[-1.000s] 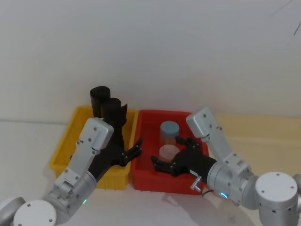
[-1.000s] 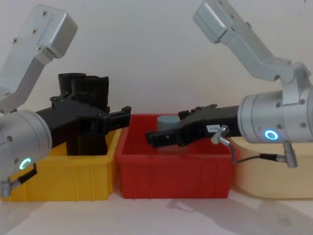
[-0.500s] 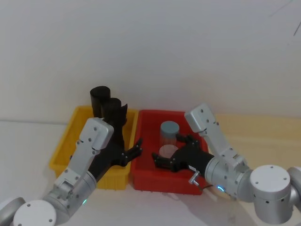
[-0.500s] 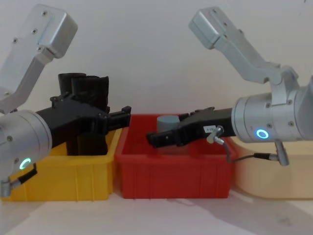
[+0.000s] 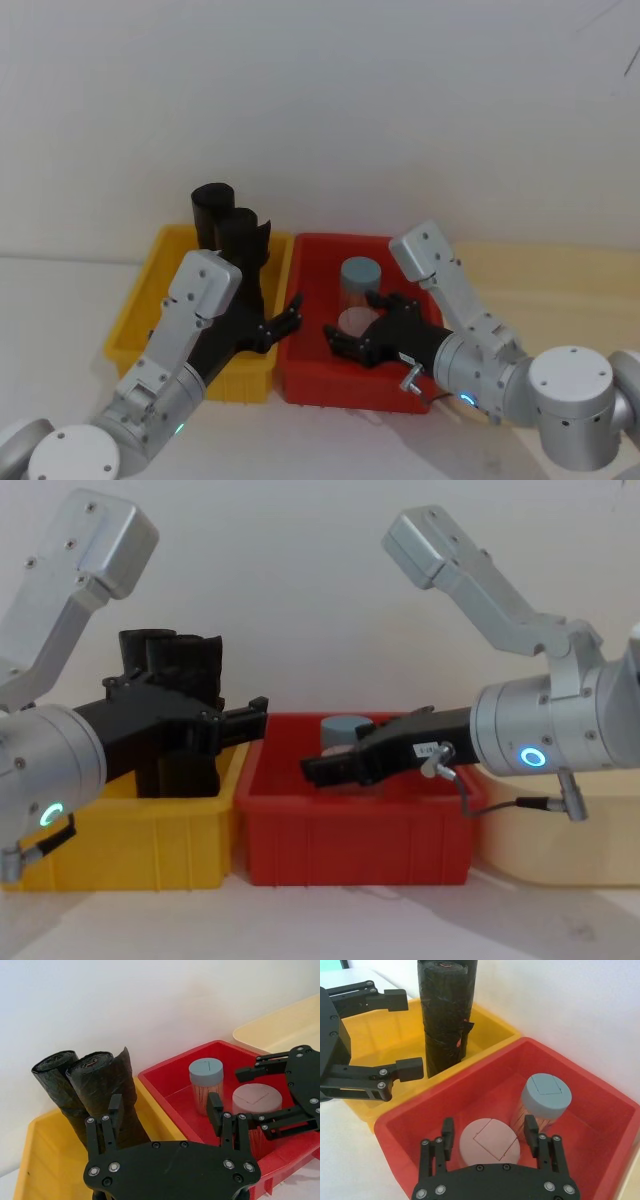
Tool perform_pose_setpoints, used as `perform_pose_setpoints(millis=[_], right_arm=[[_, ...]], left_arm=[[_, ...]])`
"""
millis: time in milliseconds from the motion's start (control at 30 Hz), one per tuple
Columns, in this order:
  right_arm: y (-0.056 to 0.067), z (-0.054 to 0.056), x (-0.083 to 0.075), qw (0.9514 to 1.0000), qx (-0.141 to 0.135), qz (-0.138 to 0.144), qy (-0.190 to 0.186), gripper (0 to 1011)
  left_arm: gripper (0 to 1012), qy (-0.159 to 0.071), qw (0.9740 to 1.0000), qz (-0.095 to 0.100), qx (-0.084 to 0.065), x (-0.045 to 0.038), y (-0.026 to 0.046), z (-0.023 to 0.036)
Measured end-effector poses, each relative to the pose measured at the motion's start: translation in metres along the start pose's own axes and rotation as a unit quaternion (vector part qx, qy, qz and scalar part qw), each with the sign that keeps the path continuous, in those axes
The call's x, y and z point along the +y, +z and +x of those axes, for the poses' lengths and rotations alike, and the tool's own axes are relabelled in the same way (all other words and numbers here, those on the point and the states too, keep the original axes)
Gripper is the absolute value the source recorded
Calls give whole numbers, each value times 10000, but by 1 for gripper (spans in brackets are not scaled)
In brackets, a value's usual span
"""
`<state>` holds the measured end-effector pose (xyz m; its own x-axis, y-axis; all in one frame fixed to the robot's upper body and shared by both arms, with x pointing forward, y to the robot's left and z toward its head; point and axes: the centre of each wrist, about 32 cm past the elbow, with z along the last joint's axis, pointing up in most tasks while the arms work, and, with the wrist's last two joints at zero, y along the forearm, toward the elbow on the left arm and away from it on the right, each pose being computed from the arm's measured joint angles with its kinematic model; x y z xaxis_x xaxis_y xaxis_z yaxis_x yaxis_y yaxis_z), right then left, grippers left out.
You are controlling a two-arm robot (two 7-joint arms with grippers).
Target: Pick up the garbage bag with the one hand and transfer it to the other hand.
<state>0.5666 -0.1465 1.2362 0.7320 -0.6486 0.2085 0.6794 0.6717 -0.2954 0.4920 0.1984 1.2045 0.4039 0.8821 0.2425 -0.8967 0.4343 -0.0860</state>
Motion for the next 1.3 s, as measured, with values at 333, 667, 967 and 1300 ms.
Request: perform_pose_setpoints(millis=[333,667,967,1300], right_arm=[[-1,9,11,10000,7,-17,28,641],[-1,15,13,10000,12,-18,32,641],[69,52,-64,9995,1,276,-149,641],[264,205,-295,9940,5,897,-633,641]], left_arm=[[1000,-1,10000,0,0,0,0,0],[1000,-1,10000,0,0,0,0,0],[1000,0,10000,0,0,0,0,0],[1000,-1,10000,0,0,0,0,0]])
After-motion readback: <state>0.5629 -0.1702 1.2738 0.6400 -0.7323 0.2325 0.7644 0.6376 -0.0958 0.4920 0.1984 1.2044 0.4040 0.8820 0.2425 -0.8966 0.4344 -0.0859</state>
